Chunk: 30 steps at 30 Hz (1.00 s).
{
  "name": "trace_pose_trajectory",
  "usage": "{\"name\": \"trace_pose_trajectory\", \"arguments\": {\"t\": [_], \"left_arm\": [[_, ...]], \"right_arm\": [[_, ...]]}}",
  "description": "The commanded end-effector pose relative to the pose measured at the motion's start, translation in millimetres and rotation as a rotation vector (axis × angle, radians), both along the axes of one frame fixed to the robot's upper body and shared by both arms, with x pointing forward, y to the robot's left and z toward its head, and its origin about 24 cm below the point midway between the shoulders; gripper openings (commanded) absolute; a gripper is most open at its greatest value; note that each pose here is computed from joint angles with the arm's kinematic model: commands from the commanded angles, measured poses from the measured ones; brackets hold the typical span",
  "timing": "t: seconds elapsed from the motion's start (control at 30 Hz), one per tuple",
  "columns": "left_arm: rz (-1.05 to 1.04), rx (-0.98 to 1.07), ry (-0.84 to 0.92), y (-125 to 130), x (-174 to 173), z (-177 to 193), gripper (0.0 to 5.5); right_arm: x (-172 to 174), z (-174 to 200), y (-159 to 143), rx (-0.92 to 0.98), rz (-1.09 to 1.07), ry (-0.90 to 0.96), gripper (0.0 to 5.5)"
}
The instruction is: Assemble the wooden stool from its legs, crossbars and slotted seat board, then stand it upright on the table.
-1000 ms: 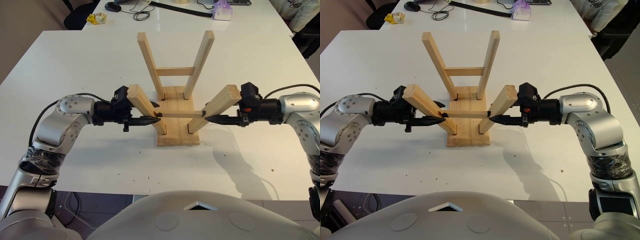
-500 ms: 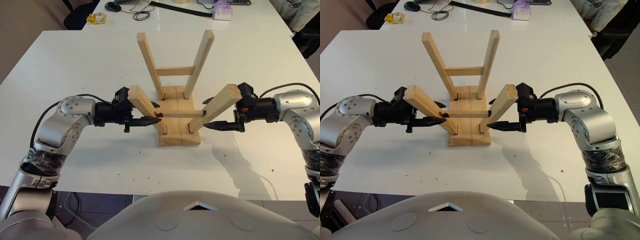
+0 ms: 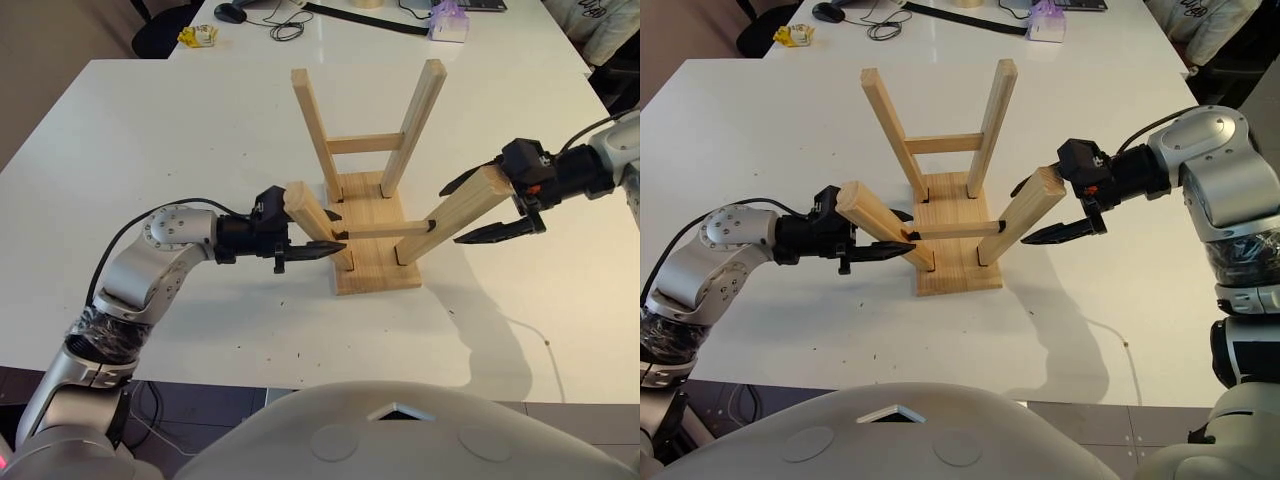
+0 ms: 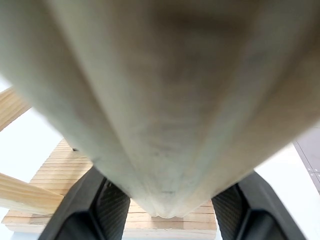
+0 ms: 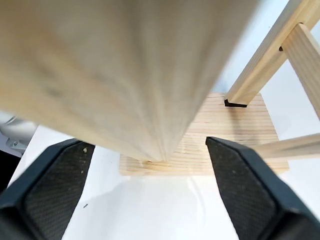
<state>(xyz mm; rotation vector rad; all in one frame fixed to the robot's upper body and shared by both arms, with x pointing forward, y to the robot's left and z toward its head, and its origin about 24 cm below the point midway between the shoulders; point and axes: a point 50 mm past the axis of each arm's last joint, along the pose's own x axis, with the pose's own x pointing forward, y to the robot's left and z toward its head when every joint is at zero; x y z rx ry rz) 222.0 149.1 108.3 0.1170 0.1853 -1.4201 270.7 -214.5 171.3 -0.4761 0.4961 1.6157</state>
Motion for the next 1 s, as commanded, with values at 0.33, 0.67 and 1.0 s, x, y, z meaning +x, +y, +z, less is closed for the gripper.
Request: {"name": "trace_pose_trajectory", "arguments": {"t": [0.33,0.67,1.0], "left_arm": [[0.023,0.165,0.225,3.7,-21.3,-53.4,2.08],[0.03,0.16,0.215,1.8,-20.1,-54.1,2.08],[0.034,0.153,0.204,-1.3,-16.8,-54.1,2.08]], "right_arm": [[3.7,8.0,-9.8,-0.096,0.046,-0.046,2.5],[27.7,15.7,-24.0,-0.215,0.013,-0.182,3.36],[86.2,117.3,7.8,-0.263,-0.048,-0.622,3.39]]}}
